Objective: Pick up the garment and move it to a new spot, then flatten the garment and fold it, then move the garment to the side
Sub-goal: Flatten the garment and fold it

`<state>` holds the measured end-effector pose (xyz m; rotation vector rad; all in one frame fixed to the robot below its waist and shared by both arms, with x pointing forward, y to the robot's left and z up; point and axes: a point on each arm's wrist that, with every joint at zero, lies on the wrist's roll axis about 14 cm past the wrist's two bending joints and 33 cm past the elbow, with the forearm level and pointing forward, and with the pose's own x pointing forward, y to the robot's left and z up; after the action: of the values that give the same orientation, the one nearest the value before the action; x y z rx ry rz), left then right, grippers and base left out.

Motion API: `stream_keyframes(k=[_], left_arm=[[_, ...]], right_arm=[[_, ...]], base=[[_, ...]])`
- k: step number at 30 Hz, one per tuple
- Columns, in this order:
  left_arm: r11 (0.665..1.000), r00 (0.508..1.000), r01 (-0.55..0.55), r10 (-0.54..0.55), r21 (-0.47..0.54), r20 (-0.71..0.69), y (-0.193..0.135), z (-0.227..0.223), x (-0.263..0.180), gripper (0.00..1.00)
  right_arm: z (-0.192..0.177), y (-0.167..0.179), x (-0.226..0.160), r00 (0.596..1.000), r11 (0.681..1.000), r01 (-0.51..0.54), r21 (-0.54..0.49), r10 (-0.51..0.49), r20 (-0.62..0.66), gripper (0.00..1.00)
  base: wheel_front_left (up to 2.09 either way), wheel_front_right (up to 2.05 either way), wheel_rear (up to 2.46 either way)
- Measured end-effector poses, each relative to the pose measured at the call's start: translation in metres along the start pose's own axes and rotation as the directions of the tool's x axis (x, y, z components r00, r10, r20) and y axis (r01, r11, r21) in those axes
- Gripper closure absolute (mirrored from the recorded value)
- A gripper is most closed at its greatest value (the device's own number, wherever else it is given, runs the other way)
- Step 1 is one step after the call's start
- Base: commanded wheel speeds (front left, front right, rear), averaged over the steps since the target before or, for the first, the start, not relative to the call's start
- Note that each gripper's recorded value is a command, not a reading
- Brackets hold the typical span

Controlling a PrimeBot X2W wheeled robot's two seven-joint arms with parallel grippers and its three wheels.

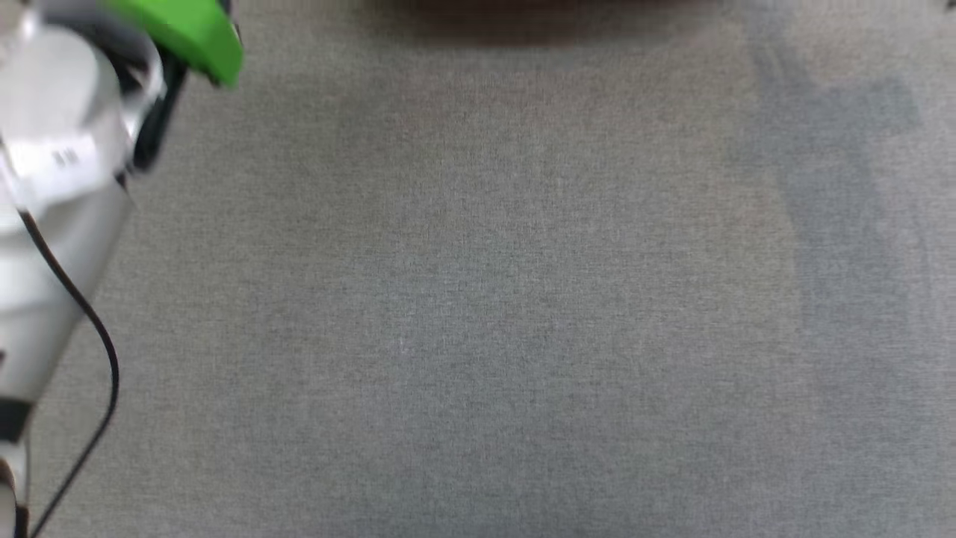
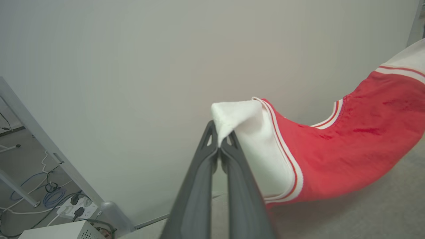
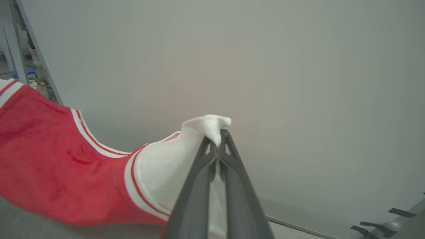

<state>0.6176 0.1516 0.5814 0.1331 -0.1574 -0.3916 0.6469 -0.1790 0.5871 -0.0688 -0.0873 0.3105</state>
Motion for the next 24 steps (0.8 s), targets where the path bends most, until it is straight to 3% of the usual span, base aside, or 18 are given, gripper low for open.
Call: stream_keyframes(k=[9,24], left_arm=[[0.995,0.991,-0.047,0.035,-0.089,-0.131,-0.025,-0.041,-0.088,1.00],[0.972,0.929,-0.157,0.085,-0.175,-0.361,-0.063,-0.094,-0.218,1.00]], right_arm=[[-0.052,0.029,-0.076,0.989,0.997,-0.039,0.068,0.048,-0.141,1.00],[-0.123,0.047,-0.219,0.945,0.976,0.083,0.202,-0.012,-0.327,1.00]], base=[[0.00,0.00,0.00],[0.00,0.00,0.00]])
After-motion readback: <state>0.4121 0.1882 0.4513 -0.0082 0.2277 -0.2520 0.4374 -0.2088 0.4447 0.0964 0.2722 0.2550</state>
